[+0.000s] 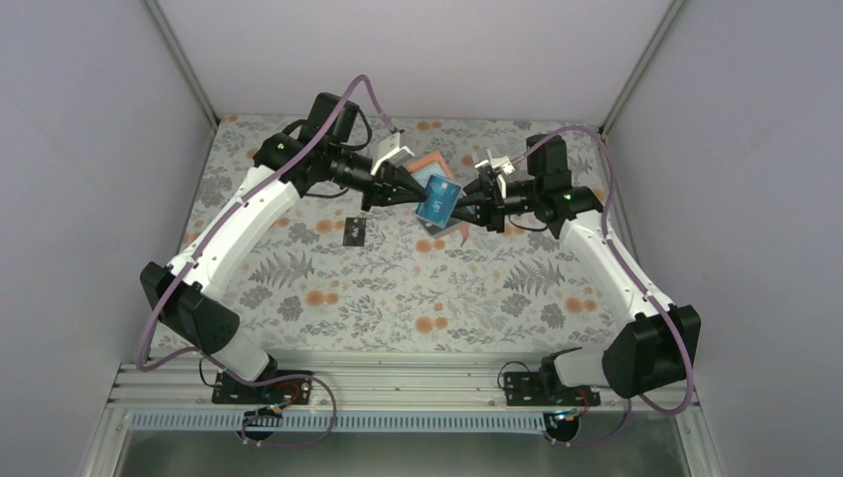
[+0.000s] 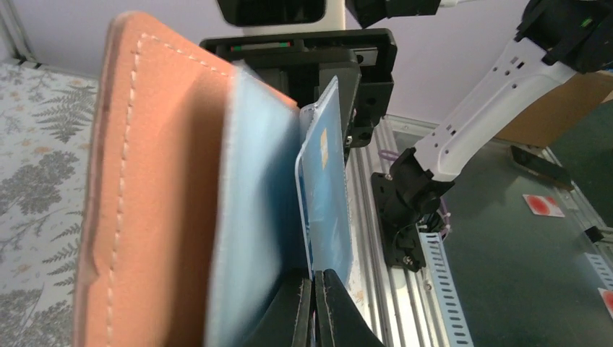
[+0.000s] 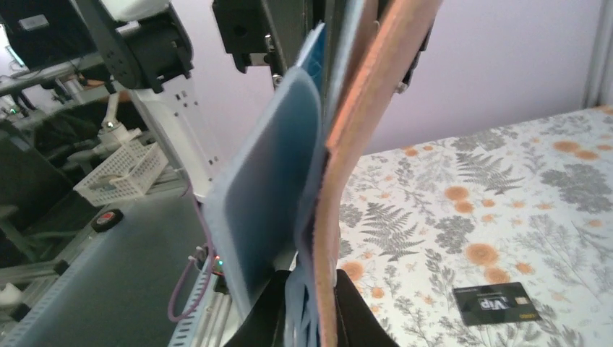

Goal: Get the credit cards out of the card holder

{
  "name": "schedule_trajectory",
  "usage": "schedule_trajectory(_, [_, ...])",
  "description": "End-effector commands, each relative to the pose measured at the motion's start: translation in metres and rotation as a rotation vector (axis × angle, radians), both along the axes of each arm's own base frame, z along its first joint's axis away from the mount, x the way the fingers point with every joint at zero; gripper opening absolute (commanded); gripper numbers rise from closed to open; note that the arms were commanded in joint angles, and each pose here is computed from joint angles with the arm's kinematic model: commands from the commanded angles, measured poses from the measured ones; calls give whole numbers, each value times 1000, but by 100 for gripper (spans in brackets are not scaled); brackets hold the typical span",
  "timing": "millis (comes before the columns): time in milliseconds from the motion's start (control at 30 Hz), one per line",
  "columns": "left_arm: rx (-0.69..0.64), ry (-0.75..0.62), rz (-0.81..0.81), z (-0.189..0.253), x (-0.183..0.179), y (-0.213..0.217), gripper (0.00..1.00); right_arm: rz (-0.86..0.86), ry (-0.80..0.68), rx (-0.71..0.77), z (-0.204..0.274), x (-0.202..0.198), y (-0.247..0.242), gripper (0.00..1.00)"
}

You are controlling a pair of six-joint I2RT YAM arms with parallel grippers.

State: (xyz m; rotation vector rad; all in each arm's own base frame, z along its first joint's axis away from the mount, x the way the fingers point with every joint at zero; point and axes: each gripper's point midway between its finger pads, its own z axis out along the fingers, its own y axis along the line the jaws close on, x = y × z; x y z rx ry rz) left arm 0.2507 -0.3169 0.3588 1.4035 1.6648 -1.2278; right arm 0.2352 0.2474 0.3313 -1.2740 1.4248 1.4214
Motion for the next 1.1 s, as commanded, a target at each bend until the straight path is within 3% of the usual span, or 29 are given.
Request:
schedule_trajectory(0, [10,-55,41,-4,11,1,2,-26,-4,5,13,3,5,4])
schedule_trajectory(233, [67,-152,-1,-9,5,9,2,-62,32,-35,0,12,6,4])
schedule_trajectory(567, [408,-427,56,-36,40,45,2,-88,45,-77,-12,18,8,4])
schedule_trajectory(1067, [448,-522,36,-9,47,59,2,-123,35,-108,-18,22,10,4])
